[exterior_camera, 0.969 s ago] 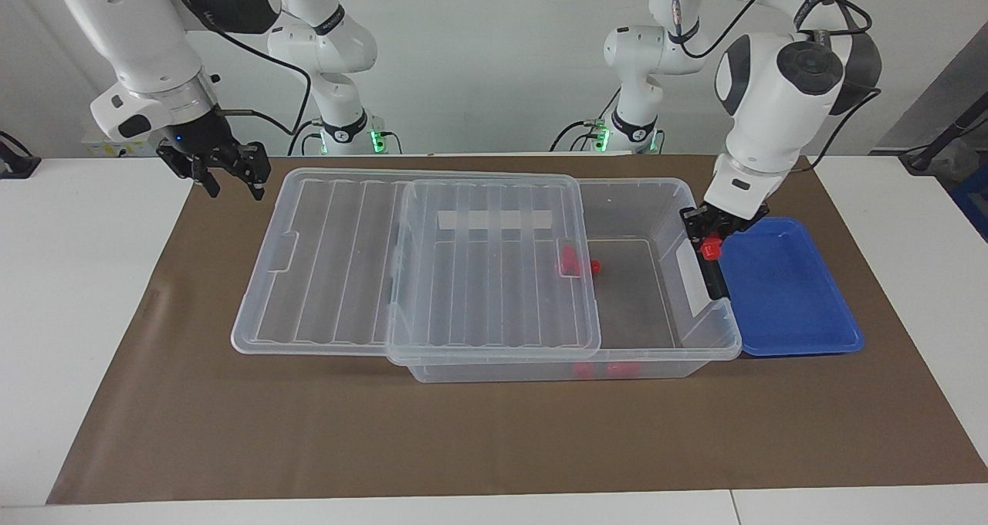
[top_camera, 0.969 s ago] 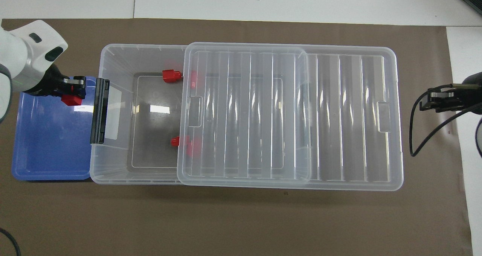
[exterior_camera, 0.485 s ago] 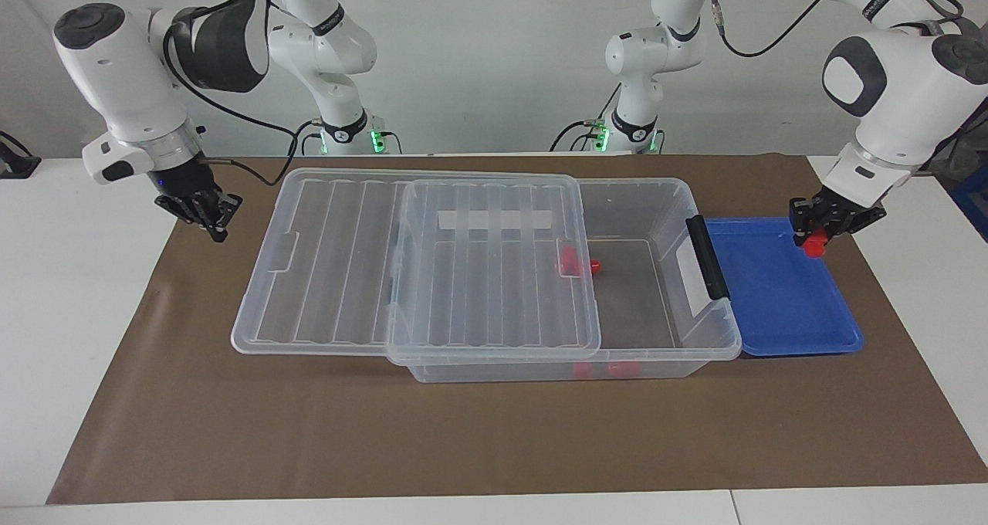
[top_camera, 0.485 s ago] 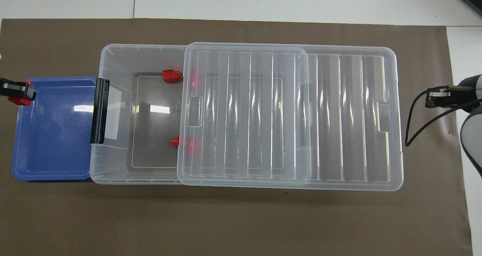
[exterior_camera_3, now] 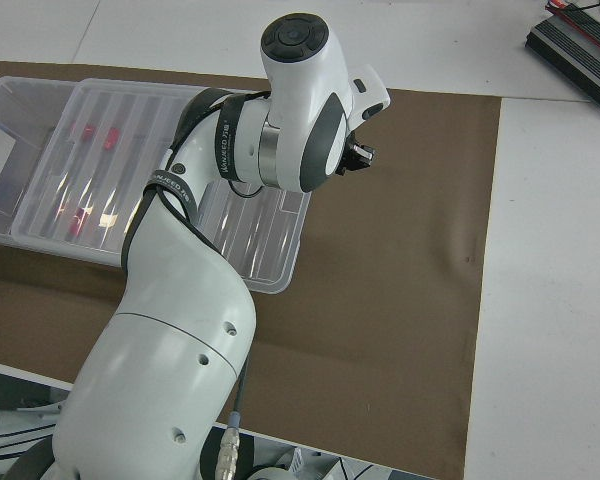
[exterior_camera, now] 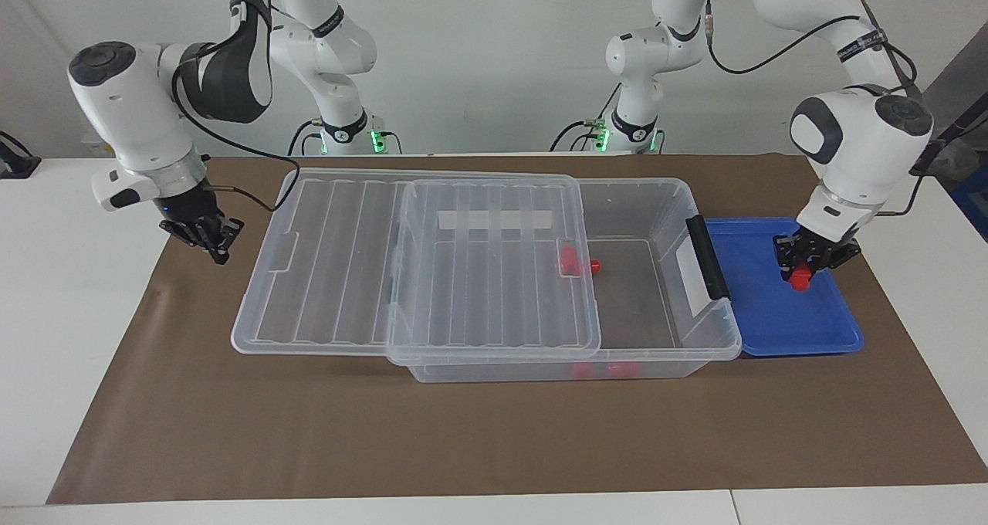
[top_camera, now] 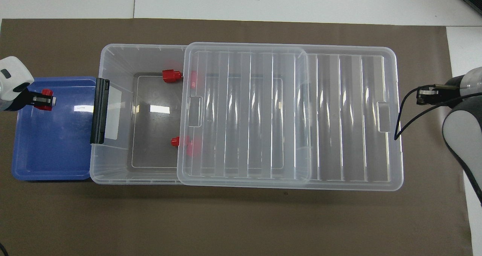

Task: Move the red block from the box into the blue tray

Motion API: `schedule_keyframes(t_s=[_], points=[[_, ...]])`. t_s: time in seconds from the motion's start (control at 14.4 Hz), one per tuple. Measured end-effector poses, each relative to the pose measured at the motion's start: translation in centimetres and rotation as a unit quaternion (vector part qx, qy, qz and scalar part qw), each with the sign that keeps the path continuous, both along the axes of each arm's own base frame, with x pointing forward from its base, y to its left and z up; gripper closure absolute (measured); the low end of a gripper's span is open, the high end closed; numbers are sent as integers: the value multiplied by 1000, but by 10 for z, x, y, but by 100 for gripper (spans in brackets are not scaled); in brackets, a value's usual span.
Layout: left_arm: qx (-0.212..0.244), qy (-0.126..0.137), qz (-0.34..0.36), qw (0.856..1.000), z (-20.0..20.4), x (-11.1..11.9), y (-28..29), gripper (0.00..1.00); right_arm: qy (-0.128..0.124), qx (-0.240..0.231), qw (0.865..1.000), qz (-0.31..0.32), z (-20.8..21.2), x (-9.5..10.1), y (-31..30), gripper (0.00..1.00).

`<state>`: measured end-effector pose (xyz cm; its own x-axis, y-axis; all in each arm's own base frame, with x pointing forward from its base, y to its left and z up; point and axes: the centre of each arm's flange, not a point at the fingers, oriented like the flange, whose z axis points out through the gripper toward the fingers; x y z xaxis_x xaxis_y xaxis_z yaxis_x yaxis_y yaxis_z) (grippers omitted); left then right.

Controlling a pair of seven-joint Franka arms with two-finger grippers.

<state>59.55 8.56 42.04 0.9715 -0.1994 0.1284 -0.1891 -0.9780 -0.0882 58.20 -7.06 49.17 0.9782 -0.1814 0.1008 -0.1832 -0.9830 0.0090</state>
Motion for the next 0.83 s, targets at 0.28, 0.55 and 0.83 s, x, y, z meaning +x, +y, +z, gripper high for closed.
schedule_keyframes(t_s=[0.28, 0.55, 0.83], points=[[-1, -5, 7, 1000, -41, -12, 11, 66, 8, 1, 1000, 3, -9, 3, 4, 99], [-4, -9, 15, 1000, -93, -25, 18, 66, 13, 2, 1000, 8, -14, 2, 10, 99], [-9, -9, 36, 999, -116, -25, 18, 66, 19, 2, 1000, 22, -20, 1, 25, 99]])
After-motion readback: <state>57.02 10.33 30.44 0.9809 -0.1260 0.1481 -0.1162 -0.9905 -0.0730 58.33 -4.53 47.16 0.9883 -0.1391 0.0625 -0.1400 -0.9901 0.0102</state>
